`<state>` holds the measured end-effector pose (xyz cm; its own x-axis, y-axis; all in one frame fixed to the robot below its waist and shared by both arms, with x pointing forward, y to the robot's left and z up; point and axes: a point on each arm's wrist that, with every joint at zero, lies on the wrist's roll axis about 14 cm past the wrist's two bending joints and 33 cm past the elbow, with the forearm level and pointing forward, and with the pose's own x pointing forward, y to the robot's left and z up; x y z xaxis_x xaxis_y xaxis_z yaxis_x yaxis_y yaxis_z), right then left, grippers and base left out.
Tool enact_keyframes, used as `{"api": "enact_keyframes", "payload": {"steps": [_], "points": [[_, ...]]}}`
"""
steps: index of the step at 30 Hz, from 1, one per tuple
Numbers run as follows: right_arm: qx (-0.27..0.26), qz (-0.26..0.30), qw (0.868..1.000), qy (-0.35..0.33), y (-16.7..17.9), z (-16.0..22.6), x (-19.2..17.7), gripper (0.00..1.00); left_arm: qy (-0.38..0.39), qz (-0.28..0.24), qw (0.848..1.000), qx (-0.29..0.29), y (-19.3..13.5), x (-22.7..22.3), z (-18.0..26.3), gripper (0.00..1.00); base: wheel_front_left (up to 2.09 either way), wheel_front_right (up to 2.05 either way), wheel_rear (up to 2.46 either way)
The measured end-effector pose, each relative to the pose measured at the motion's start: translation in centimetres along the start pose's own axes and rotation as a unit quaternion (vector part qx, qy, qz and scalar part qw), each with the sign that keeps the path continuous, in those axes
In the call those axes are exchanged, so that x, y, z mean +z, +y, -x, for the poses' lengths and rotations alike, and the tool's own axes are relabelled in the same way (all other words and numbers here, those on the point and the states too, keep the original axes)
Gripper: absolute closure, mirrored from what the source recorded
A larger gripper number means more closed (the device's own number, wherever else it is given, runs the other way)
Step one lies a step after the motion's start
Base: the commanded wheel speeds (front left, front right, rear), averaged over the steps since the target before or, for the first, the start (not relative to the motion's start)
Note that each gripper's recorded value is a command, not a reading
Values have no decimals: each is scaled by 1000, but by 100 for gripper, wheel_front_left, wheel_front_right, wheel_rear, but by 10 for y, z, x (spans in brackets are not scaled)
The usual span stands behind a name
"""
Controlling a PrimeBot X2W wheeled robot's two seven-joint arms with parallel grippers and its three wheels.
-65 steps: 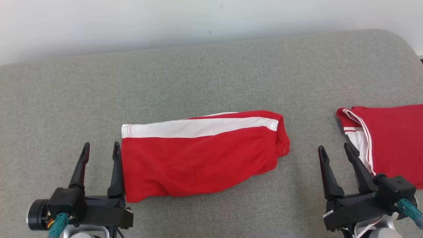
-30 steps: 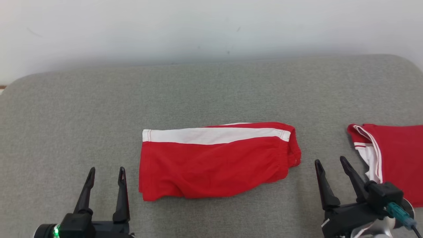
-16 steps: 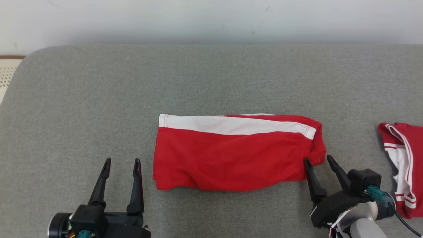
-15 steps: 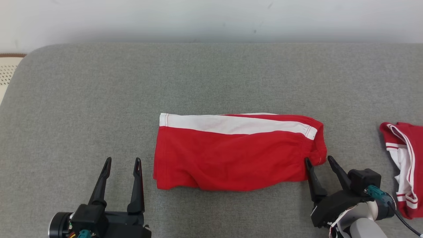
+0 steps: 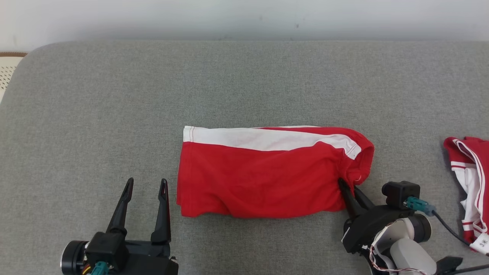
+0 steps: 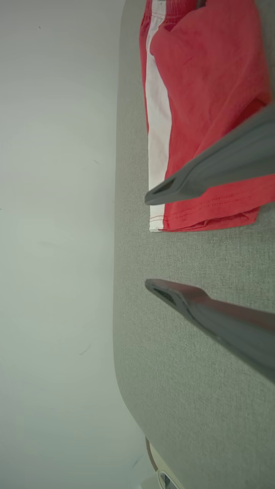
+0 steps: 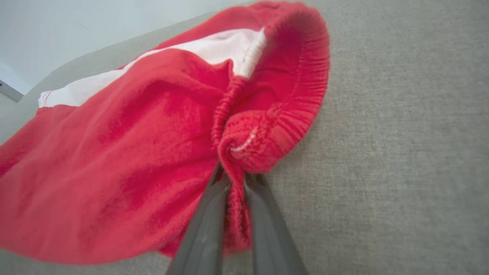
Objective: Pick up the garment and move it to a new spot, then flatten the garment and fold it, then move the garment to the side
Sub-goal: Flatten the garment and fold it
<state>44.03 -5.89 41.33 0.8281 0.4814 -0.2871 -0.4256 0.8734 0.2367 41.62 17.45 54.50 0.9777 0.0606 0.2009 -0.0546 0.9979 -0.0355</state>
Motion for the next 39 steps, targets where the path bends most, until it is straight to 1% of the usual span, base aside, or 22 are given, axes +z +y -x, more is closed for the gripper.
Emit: {"api": "enact_keyframes", "payload": {"steps": [3,7,14,17,20,23,24,25,26,28,31,36,39], "points": [[-1,-15,1000,-2,-3,2,4,100,0,1,1000,-2,-1,0,-1,0,0,0,0],[-12,-18,1000,-12,-17,9,12,100,-1,2,1000,-3,-2,0,-2,0,0,0,0],[-65,-23,997,-17,-58,37,14,100,-3,1,1000,-2,-2,0,-3,0,0,0,0],[-64,-16,997,-29,-58,41,24,100,-3,1,1000,-5,-4,-1,-5,0,0,0,0],[-36,16,998,-43,-39,39,40,100,-4,3,1000,-11,-8,-1,-6,0,0,0,0],[9,43,997,-70,-5,33,64,100,-5,5,1000,-17,-11,-1,-7,0,0,0,0],[27,51,995,-75,8,31,70,100,-5,6,1000,-19,-12,-1,-8,0,0,0,0],[65,63,993,-77,37,28,75,100,-5,7,1000,-21,-14,0,-8,0,0,0,0],[85,66,991,-75,52,26,76,100,-5,7,1000,-22,-14,0,-8,0,0,0,0],[120,72,988,-63,78,23,71,100,-5,8,1000,-23,-15,0,-7,0,0,0,0],[154,74,984,-38,102,18,58,100,-4,8,1000,-20,-13,0,-5,0,0,0,0],[180,75,981,12,119,6,29,100,-2,9,1000,-12,-8,0,-1,0,0,0,0],[188,70,979,21,125,-2,22,100,2,8,1000,-8,-5,-2,1,0,0,0,0]]}}
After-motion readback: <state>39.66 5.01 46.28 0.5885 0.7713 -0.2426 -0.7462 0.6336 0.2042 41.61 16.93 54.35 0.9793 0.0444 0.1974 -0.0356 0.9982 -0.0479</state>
